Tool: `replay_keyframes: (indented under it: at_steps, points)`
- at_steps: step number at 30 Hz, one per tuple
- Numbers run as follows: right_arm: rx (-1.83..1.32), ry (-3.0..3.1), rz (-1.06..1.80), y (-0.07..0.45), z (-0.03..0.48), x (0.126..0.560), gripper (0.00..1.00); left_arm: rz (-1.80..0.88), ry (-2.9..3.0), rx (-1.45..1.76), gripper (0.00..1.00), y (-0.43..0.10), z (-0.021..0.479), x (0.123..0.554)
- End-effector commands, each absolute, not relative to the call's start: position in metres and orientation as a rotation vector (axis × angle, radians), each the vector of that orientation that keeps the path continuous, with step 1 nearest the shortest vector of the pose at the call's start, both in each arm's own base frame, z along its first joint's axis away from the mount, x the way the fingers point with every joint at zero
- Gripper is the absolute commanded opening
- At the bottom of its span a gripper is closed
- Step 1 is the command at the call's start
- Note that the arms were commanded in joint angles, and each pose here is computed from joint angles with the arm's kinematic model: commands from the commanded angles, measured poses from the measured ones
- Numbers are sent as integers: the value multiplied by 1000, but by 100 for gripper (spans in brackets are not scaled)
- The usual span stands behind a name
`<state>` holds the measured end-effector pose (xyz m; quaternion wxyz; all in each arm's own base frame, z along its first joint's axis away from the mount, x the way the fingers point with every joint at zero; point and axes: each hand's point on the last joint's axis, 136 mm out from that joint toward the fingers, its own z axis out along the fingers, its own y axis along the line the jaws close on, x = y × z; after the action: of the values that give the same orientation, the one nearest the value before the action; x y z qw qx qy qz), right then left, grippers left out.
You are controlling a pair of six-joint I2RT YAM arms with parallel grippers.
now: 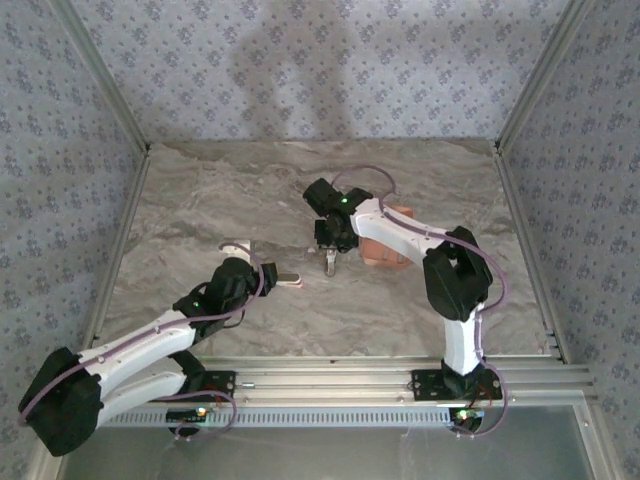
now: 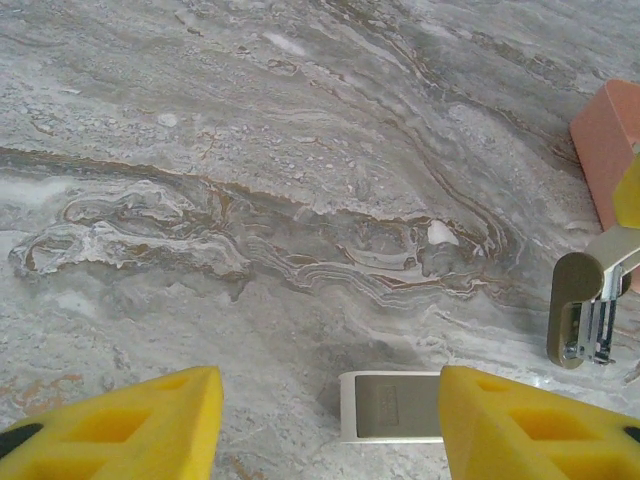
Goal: Load the staples into the stapler
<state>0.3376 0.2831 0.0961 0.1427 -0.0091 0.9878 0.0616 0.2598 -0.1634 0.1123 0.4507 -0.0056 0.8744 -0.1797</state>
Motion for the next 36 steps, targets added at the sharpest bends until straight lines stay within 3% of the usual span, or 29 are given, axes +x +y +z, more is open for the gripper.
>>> replay_keyframes:
  at_steps: [1, 21, 29, 33, 36]
  points:
    - [-27, 2918, 103, 269, 92, 335, 21, -422, 2182, -38, 59, -159, 104, 258]
    - [53, 3035, 124, 254, 62, 357, 24, -410, 2183, -36, 59, -161, 105, 262]
    - [52, 3024, 116, 254, 66, 356, 37, -410, 2172, 42, 59, -166, 111, 261]
    - [42, 2984, 119, 255, 78, 359, 52, -391, 2154, 101, 59, -166, 118, 260]
    - [26, 2948, 125, 255, 92, 360, 58, -357, 2130, 158, 60, -163, 125, 259]
